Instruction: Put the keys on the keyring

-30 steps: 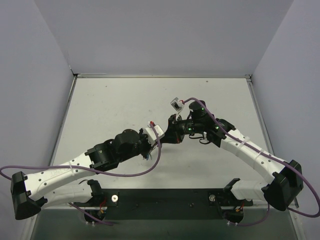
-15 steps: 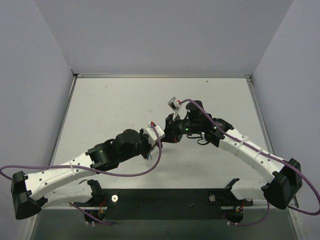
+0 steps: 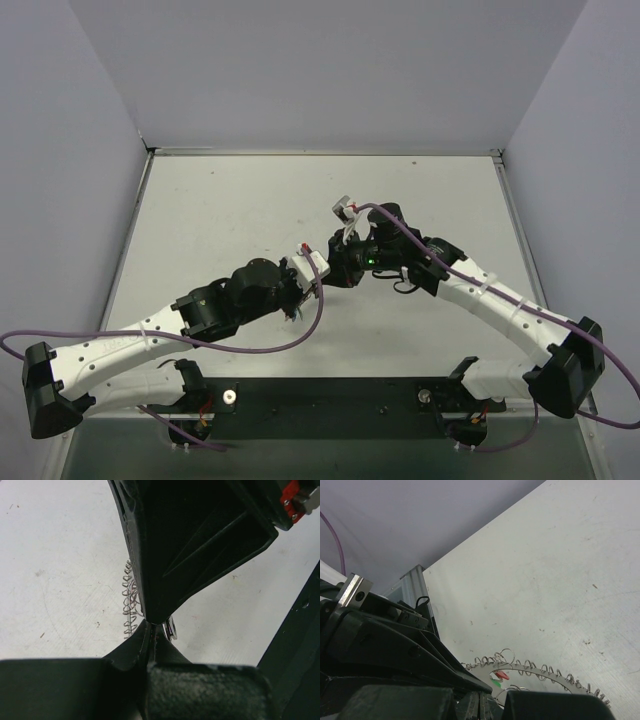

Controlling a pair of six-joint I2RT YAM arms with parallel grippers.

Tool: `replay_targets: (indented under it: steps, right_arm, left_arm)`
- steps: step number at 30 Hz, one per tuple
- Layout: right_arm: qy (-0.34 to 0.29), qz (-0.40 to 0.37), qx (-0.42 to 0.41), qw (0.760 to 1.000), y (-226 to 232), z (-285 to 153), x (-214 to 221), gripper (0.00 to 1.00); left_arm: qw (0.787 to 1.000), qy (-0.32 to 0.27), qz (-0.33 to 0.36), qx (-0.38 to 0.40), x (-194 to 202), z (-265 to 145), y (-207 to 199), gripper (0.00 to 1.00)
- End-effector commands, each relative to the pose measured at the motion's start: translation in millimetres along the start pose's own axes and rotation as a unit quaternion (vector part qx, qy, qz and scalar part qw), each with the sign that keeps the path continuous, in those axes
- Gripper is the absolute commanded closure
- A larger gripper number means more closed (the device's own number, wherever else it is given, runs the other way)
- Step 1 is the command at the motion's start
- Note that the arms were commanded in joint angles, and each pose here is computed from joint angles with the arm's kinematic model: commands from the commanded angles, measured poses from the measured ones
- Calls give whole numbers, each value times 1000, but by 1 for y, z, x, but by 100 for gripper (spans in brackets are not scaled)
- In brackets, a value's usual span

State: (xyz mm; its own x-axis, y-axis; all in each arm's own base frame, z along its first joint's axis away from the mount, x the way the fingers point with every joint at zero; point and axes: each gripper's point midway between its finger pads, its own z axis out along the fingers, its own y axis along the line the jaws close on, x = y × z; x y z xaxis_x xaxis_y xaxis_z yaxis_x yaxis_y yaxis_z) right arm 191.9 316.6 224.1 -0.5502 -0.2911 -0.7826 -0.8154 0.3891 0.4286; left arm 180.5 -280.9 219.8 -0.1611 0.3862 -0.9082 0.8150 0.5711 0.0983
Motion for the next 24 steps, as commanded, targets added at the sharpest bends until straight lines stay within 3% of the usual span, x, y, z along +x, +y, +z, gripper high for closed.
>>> replay_targets:
  steps: [1, 24]
  right_arm:
    - [-9, -29, 29, 999, -7, -7, -5, 100]
    - [-14, -43, 39, 998, -11, -7, 1, 100]
  left_arm:
    - [997, -77, -12, 3, -46, -7, 0, 100]
    - [996, -85, -24, 19, -51, -7, -6, 100]
